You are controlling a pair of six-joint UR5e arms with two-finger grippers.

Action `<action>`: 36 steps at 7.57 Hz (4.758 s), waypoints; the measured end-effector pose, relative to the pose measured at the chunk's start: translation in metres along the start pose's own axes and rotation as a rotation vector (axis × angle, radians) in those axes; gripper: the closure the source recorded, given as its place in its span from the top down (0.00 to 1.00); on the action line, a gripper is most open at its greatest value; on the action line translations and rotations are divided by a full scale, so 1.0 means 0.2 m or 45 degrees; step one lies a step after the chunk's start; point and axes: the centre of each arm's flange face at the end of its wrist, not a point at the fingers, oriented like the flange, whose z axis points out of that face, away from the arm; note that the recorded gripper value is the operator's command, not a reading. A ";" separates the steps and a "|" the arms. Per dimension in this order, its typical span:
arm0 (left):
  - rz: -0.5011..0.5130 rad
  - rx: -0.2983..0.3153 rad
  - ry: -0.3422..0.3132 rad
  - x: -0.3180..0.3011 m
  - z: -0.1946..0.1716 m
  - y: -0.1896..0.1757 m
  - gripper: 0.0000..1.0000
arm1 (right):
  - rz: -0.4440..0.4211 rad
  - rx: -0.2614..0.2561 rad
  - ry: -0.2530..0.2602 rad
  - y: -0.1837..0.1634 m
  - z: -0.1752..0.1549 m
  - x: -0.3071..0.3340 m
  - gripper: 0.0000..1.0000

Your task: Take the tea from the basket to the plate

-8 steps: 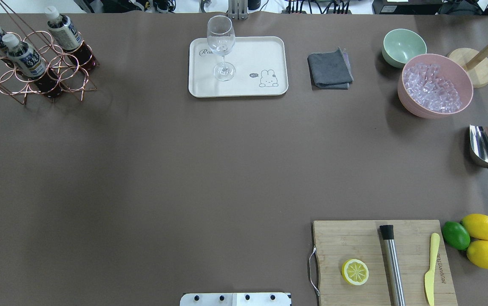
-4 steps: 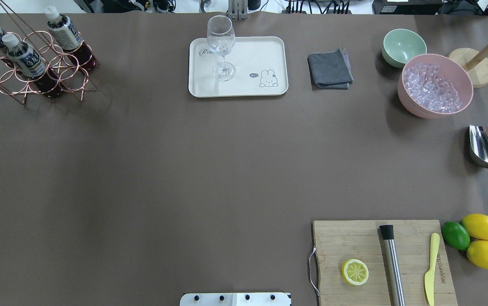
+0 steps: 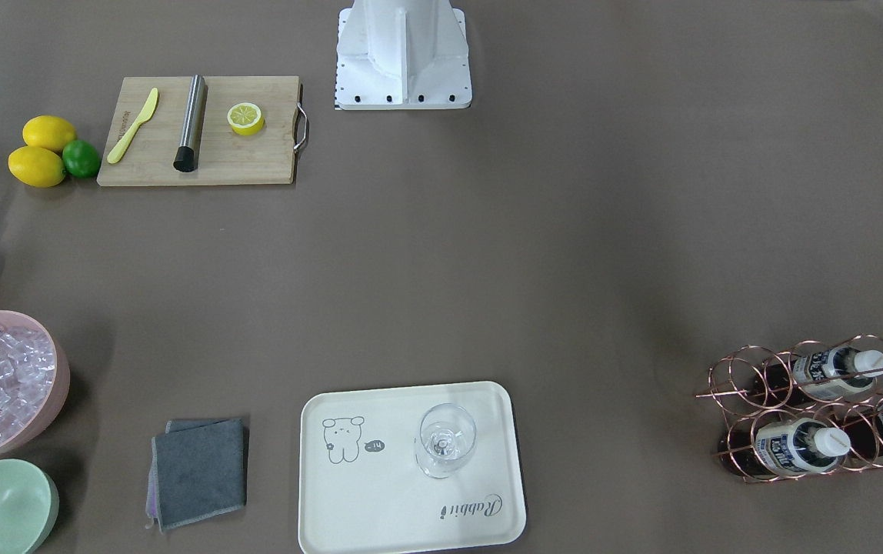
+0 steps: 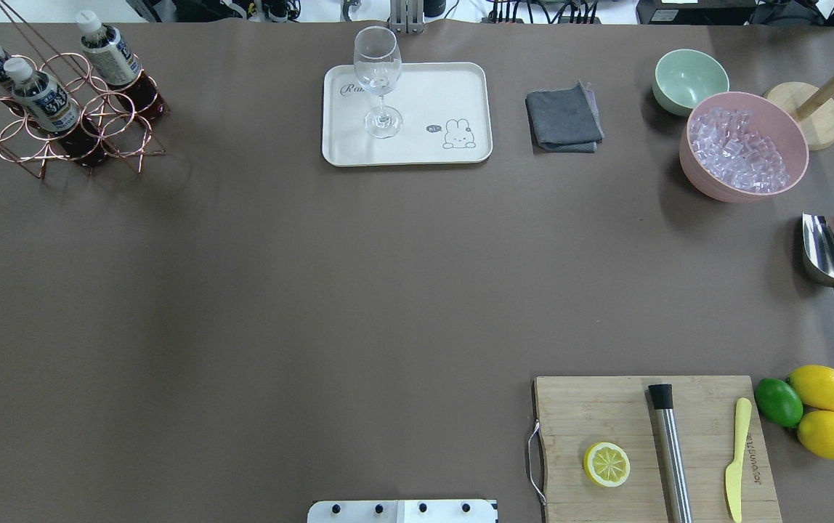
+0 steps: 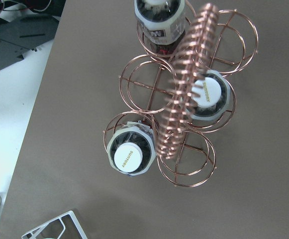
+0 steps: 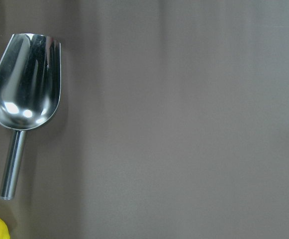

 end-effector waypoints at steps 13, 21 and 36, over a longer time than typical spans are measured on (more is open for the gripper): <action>0.170 0.087 0.073 0.10 0.09 -0.40 0.00 | 0.004 0.001 -0.002 0.00 0.00 0.00 1.00; 0.255 0.096 0.022 0.23 -0.40 -0.47 0.00 | 0.006 0.005 -0.002 0.00 -0.01 0.00 1.00; 0.231 0.238 0.349 1.68 -0.58 -1.47 0.00 | 0.306 0.036 -0.195 -0.55 -0.23 -1.22 1.00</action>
